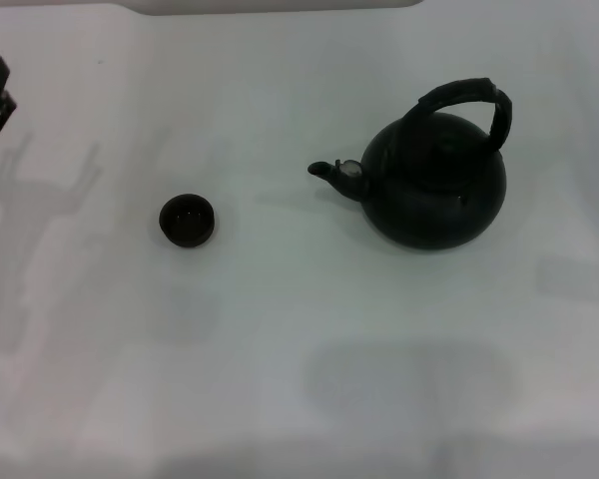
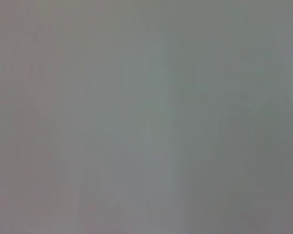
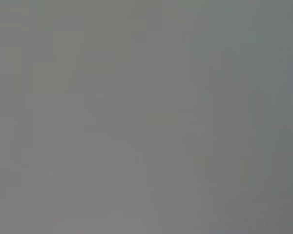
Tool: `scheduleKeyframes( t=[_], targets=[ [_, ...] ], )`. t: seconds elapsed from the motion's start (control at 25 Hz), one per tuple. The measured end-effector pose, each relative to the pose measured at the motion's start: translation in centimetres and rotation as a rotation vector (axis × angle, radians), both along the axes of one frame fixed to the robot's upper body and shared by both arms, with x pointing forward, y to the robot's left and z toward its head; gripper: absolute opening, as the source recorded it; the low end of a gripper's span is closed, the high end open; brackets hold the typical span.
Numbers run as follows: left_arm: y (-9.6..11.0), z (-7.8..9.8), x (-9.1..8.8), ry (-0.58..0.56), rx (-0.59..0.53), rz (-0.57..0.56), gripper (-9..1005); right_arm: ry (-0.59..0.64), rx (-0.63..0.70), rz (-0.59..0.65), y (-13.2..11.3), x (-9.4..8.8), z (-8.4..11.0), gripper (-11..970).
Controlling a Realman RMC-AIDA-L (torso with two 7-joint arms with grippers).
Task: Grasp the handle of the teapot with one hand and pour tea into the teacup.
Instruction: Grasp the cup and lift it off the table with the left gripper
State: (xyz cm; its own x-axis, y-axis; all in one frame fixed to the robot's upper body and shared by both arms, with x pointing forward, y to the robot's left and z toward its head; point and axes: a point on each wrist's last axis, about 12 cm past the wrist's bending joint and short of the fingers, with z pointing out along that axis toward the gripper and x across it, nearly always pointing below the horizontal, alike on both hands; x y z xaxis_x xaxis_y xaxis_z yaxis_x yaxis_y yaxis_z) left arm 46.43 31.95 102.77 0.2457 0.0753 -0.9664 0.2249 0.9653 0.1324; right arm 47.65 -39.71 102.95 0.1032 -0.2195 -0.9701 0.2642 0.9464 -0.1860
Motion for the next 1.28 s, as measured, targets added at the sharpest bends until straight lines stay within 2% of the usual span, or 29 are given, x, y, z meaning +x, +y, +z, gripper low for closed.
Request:
scheduleKeyframes(
  t=[0.08, 0.4, 0.56, 0.72, 0.96, 1.08, 1.28],
  targets=[
    [0.4, -0.2, -0.6, 0.019, -0.03, -0.001, 874, 0.0, 0.033, 0.035, 0.2, -0.1, -0.1, 858],
    [2.2, -0.9, -3.4, 0.12, -0.119, -0.063, 874, 0.001, 0.037, 0.048, -0.2, 0.2, 0.1, 857],
    [3.9, -0.7, -3.4, 0.191, -0.129, -0.071, 873, 0.035, 0.036, 0.072, 0.1, 1.0, 0.0, 857],
    [4.9, 0.0, -2.1, 0.268, -0.105, -0.072, 873, 0.046, 0.034, 0.088, 0.3, 1.5, 0.0, 858],
    [6.1, 2.4, 1.0, 0.443, -0.1, -0.138, 873, 0.066, 0.038, 0.088, 0.4, 1.8, -0.1, 858],
    [5.4, 3.9, 2.9, 0.578, -0.038, -0.223, 872, 0.081, 0.04, 0.083, 0.3, 1.8, -0.3, 858],
    [3.5, 4.6, 3.9, 0.672, 0.041, -0.307, 872, 0.107, 0.045, 0.075, 0.2, 1.9, -0.6, 858]
  ],
)
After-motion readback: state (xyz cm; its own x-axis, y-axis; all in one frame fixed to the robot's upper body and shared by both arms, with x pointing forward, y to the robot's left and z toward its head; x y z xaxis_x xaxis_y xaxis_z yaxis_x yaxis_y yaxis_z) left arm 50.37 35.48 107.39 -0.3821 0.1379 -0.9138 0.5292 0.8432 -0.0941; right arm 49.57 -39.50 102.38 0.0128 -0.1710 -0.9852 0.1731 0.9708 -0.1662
